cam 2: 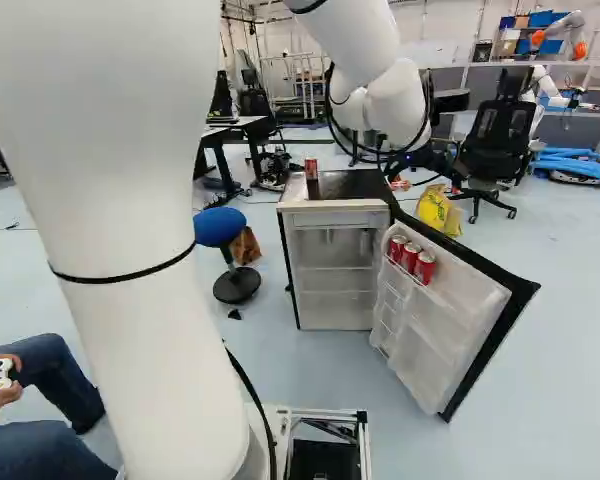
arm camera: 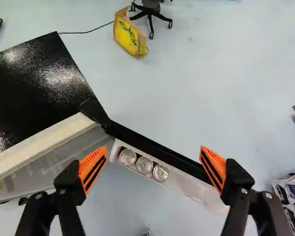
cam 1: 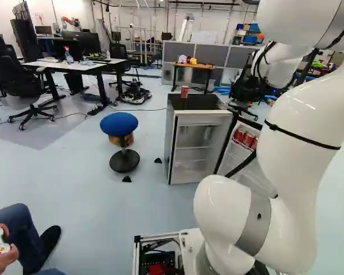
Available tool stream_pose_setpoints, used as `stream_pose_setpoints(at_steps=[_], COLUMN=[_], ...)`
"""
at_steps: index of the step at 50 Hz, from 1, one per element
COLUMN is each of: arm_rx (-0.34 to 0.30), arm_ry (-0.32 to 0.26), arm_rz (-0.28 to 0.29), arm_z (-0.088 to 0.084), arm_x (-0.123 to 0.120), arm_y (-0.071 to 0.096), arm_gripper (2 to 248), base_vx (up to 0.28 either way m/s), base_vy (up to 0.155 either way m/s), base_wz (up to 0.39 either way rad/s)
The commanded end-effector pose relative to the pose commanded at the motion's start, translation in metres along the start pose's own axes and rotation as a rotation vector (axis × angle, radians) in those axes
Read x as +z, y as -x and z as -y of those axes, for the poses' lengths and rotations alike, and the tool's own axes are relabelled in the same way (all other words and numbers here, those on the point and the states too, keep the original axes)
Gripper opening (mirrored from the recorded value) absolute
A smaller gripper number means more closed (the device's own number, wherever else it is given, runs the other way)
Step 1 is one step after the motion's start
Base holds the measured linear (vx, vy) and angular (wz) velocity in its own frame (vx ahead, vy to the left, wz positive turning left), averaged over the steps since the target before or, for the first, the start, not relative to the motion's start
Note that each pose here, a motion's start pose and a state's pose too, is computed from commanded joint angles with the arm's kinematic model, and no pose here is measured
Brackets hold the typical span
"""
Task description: Grab a drink from the fridge
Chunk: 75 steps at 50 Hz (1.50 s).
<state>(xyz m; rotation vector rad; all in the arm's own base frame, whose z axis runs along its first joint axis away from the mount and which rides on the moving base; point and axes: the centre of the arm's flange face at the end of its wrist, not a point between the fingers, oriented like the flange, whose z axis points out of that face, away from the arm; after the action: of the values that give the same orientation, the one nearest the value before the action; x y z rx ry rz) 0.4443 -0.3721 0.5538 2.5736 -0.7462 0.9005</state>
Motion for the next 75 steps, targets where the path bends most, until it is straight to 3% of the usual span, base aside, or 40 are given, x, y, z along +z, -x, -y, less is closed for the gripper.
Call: stream_pose_setpoints(at_steps=[75], arm_rx=[0.227], arm_ry=[0.048], arm_rz=[0.215], arm_z=[-0.099], arm_x=[0.069], arm_y=[-0.032], arm_gripper=[247], base_vx=[0.000], base_vy=[0.000], base_wz=[0.000])
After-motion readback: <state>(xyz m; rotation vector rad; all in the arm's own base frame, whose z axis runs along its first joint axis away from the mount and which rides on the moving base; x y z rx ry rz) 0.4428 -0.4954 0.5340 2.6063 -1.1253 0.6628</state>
